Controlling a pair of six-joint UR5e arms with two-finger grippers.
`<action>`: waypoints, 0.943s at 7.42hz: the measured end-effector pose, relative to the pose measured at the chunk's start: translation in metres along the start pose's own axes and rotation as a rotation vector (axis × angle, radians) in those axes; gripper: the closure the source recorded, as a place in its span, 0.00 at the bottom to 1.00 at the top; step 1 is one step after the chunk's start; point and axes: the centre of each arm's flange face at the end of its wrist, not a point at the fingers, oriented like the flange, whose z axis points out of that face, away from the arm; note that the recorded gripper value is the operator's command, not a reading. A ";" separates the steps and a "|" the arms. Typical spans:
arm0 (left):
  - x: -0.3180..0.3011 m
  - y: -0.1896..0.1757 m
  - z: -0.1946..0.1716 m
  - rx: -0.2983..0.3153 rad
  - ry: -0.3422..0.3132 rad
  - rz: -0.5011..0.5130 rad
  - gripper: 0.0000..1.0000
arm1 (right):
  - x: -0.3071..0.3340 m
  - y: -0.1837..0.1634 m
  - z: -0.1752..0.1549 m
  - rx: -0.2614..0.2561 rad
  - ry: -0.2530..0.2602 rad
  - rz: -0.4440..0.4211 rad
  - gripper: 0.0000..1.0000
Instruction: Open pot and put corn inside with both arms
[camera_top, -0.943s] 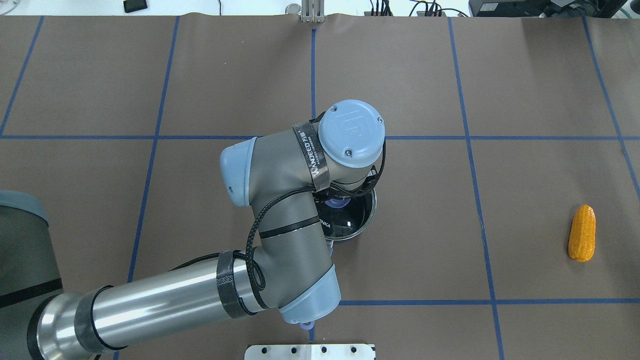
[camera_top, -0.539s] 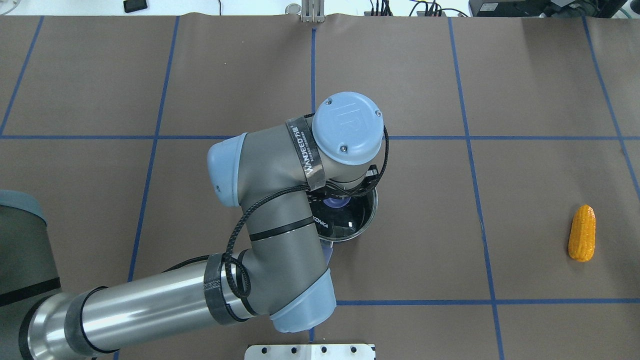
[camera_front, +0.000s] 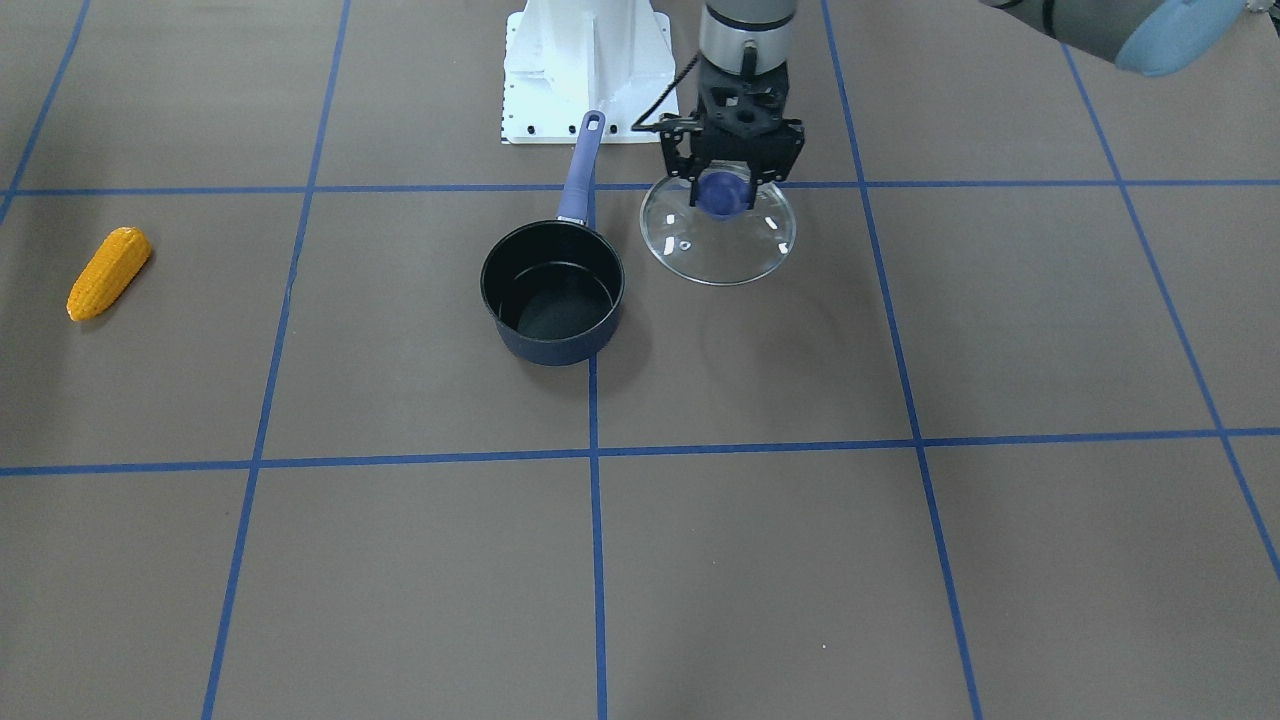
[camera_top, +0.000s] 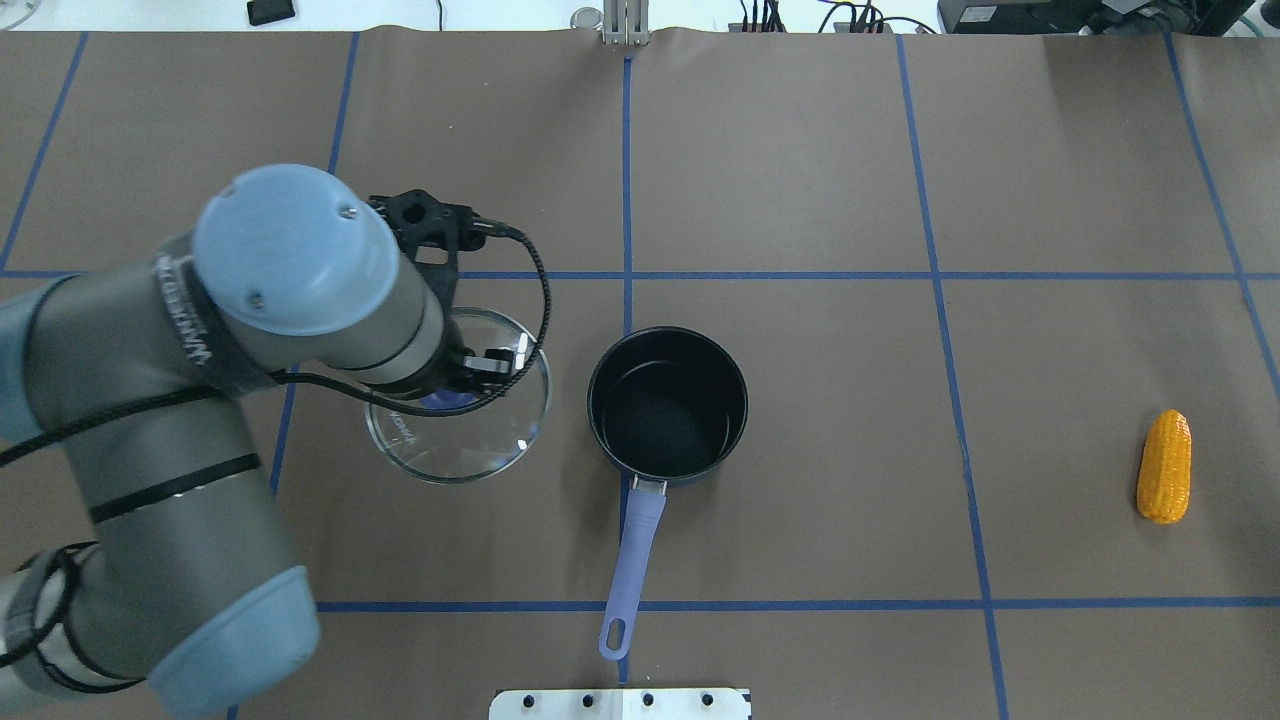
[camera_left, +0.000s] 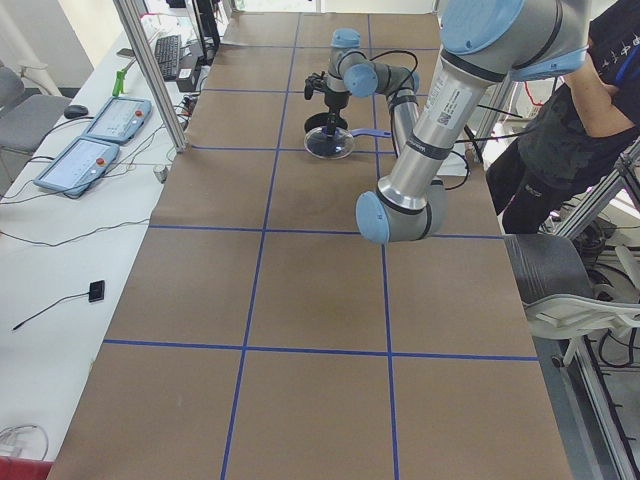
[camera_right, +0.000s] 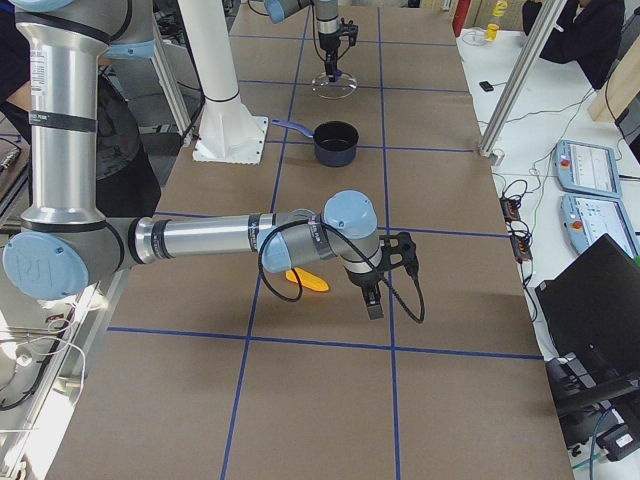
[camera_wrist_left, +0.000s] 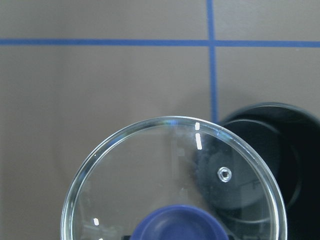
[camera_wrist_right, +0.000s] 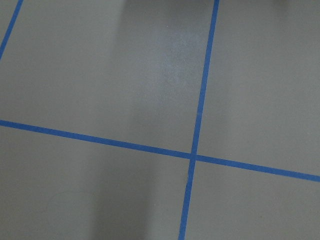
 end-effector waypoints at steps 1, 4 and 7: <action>-0.051 0.005 -0.003 -0.020 -0.014 0.067 1.00 | 0.000 0.000 0.000 0.000 0.000 0.000 0.00; -0.179 0.042 0.001 -0.095 -0.064 0.261 1.00 | -0.001 0.000 0.001 -0.002 -0.001 0.000 0.00; -0.246 0.077 0.030 -0.130 -0.059 0.412 1.00 | -0.001 0.000 0.001 -0.001 -0.002 0.000 0.00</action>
